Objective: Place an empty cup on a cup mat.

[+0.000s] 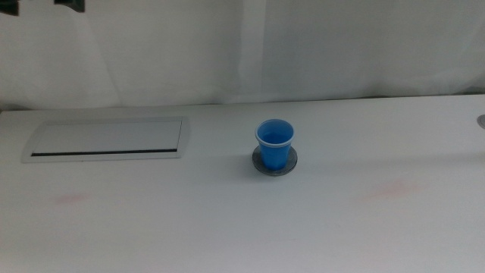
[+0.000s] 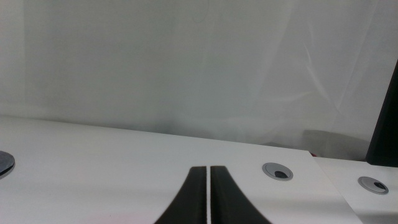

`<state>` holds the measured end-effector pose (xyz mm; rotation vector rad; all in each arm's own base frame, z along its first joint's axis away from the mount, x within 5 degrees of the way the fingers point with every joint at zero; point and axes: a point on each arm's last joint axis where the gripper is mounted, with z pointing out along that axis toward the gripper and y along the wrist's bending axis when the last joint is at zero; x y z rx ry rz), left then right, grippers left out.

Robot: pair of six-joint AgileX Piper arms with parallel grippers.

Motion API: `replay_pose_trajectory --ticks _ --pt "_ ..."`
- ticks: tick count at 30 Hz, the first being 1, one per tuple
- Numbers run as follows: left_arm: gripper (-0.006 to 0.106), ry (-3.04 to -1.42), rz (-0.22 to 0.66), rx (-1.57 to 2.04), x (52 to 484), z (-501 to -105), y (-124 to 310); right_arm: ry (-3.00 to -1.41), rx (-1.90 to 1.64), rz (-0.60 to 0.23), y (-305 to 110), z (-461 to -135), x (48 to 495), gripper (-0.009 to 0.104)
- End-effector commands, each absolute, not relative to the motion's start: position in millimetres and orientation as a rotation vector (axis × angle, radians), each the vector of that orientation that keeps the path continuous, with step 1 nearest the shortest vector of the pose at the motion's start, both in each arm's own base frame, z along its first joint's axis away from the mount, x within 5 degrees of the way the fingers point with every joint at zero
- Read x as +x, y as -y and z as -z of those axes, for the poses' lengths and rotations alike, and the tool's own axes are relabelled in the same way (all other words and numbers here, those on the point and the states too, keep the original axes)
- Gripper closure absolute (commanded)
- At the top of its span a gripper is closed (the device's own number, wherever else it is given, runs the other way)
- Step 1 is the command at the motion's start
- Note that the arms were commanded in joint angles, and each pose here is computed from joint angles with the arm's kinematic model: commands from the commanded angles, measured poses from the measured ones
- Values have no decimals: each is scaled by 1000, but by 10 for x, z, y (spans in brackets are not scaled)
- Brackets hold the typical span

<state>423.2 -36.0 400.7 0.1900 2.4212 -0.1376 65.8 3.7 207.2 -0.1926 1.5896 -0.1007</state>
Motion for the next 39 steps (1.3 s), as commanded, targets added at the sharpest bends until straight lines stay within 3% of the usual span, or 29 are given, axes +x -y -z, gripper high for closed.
replay_pose_trajectory --ticks 1,10,14,17,20,30,39 --pt "9 -2350 139 179 4092 -4093 299 -1605 -196 112 -32 -2016 658 98" --pt "10 -2093 33 199 3317 -3902 178 -1605 -196 112 -32 -2016 658 98" --pt "22 -1943 -30 200 2771 -3697 130 -1605 -196 112 -32 -2016 658 98" --pt "53 -1811 -55 165 2368 -3587 94 -1605 -196 112 -32 -2016 658 98" --pt "103 -1737 -57 137 1983 -3454 71 -1605 -196 112 -32 -2016 658 98" --pt "102 -1618 -72 158 953 -3074 48 -1605 -196 112 -32 -2016 658 98" --pt "102 -1655 -7 148 586 -2748 67 -1605 -196 112 -32 -2016 658 98"
